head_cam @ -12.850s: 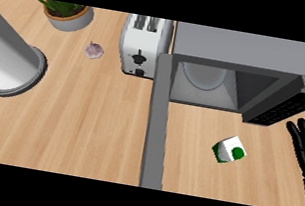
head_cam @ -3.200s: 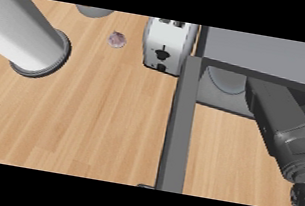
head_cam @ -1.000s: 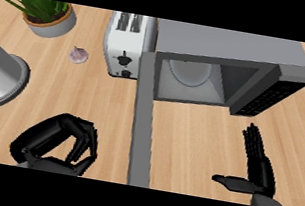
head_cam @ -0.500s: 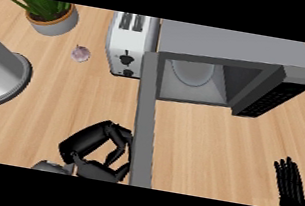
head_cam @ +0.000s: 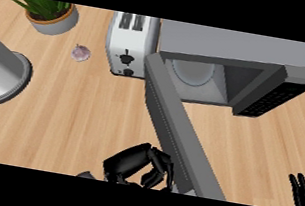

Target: Pick up the milk, place it into the microwave and close the microwave

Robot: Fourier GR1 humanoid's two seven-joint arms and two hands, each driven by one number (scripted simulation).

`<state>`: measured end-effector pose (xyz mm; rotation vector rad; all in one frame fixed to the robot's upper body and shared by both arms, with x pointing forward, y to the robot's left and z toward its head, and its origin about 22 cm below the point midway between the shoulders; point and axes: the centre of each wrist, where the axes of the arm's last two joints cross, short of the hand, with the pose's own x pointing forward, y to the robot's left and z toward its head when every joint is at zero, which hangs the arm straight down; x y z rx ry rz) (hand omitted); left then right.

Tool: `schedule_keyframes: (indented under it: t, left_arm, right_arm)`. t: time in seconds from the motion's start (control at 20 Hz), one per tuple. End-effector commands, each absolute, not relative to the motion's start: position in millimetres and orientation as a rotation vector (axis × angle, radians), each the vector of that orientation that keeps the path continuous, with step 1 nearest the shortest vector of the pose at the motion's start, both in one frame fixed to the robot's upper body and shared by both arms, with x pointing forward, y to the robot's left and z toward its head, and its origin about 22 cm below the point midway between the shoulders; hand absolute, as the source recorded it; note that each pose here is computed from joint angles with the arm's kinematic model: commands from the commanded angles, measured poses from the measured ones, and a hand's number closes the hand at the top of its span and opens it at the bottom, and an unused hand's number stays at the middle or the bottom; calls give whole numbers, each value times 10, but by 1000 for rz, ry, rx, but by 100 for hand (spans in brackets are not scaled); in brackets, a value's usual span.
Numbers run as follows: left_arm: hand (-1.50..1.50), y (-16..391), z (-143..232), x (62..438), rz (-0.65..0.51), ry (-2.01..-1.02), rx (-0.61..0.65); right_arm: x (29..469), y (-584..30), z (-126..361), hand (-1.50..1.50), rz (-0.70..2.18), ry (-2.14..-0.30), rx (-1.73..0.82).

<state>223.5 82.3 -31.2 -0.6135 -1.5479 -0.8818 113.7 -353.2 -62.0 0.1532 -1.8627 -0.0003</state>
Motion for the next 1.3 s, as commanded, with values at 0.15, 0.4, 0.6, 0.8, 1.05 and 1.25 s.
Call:
schedule_keyframes:
  t: [0.15, 0.4, 0.6, 0.8, 1.05, 1.25]
  left_arm:
    - [150, 274, -422, 1911, -929, -1541, -579]
    - [150, 133, -262, 2059, -854, -1628, -507]
    - [150, 35, -145, 2198, -838, -1656, -456]
    - [150, -30, 28, 2348, -733, -1719, -396]
    - [150, -66, 122, 2547, -647, -1754, -325]
    - [150, -85, 192, 2702, -574, -1771, -262]
  right_arm:
    - [1215, -3404, -132, -150, 63, -1938, 350]
    - [1158, -3281, 186, -150, 147, -1948, 426]
    - [1205, -3174, 389, -150, 175, -1948, 480]
    - [1249, -3149, 512, -150, 212, -1944, 493]
    - [1207, -3107, 652, -150, 221, -1922, 504]
    - [1234, -3051, 724, -150, 231, -1926, 507]
